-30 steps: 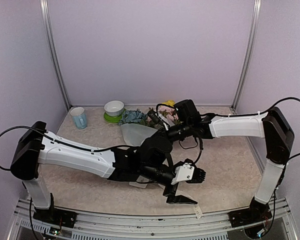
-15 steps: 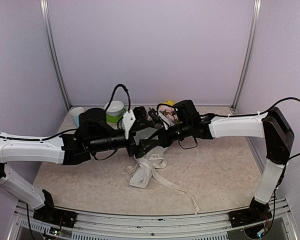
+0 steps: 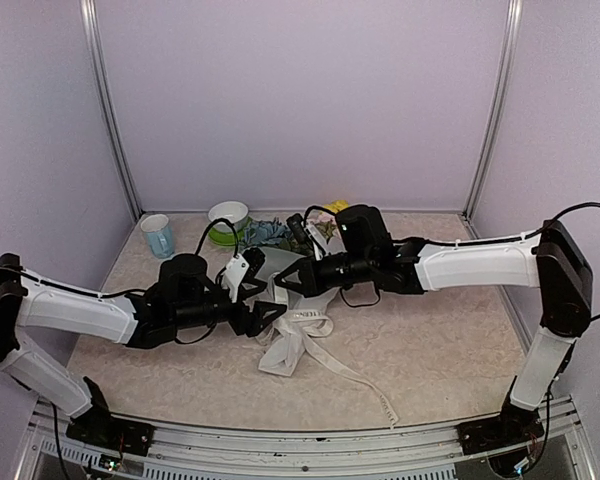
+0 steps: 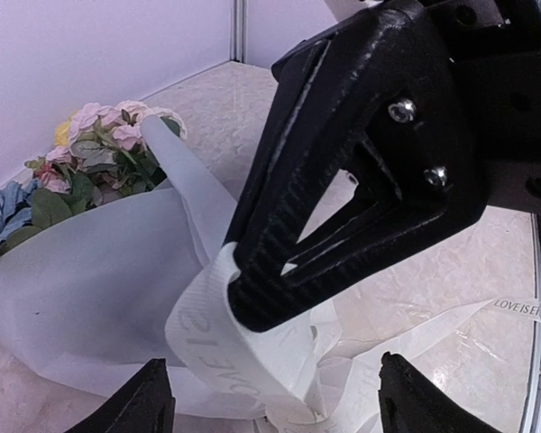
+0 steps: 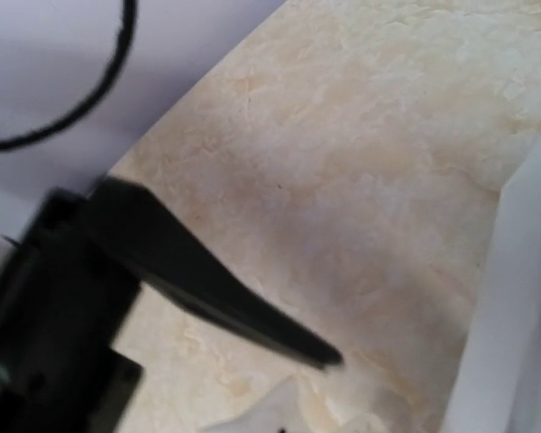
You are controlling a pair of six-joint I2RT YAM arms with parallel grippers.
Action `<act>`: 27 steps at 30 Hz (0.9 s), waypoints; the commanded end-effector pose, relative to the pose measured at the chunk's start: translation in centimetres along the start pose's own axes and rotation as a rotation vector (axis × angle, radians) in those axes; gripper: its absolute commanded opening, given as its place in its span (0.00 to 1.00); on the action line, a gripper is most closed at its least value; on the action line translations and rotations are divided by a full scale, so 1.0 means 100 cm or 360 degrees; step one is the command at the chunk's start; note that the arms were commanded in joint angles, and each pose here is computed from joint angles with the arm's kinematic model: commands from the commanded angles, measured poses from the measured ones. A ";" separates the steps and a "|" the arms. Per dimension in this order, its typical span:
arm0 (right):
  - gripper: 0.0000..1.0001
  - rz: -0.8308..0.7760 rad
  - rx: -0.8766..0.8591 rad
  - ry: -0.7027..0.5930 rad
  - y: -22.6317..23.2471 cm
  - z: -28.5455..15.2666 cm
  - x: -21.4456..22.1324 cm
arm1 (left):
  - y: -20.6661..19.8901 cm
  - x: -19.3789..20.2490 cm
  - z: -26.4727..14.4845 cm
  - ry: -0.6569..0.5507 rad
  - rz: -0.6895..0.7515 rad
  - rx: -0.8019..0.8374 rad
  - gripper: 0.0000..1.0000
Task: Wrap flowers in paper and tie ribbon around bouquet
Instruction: Cross the half-tied ribbon over the folded bouquet.
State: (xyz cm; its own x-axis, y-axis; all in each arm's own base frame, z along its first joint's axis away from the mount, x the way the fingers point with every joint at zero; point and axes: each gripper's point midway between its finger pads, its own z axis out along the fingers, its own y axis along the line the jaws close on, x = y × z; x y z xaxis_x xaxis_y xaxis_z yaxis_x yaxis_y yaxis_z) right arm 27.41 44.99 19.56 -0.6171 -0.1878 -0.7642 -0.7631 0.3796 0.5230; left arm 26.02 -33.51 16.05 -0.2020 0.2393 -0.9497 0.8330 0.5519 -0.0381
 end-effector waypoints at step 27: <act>0.65 -0.0006 0.0361 0.0275 -0.082 -0.063 0.070 | -0.012 0.000 0.006 -0.0199 -0.0258 0.0227 0.00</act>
State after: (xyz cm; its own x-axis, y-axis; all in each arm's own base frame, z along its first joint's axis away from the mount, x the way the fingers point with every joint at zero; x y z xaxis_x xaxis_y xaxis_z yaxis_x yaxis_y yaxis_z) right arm 29.05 37.27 18.23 -0.6134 -0.2020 -0.7635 -0.7180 0.5452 0.4326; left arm 25.64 -34.40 15.34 -0.2814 0.0925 -0.9551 0.8464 0.4928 -0.2017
